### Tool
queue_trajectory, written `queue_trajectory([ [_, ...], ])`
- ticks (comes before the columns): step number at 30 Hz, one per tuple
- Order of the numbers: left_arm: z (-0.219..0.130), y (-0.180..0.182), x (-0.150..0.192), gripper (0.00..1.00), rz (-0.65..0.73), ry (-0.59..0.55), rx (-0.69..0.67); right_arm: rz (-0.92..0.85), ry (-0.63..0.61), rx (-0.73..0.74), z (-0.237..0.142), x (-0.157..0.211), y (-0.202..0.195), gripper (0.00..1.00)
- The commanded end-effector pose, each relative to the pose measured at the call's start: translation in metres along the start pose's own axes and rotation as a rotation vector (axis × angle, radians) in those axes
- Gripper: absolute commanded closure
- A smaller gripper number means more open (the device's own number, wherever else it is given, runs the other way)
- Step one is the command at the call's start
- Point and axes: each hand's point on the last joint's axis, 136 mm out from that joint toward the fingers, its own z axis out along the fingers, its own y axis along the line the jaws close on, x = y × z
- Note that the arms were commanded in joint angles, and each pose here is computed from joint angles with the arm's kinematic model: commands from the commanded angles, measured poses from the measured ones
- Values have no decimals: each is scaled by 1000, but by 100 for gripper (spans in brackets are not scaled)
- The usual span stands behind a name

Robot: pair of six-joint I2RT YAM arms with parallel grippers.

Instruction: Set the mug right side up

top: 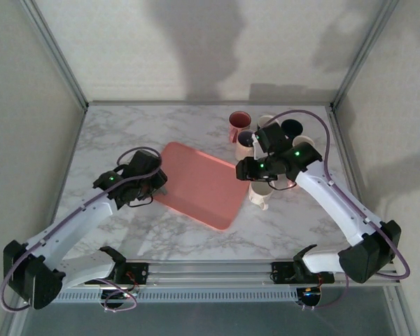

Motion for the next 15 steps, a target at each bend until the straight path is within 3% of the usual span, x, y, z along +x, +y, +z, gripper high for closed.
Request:
queue_trajectory([
  [1, 13, 7, 1, 48, -28, -20, -82, -34, -41, -46, -3, -17, 8, 54],
  [11, 49, 4, 8, 50, 11, 26, -175, -15, -57, -112, 6, -34, 10, 54],
  [15, 56, 11, 12, 56, 16, 55, -203, -6, -56, -130, 11, -37, 9, 54],
])
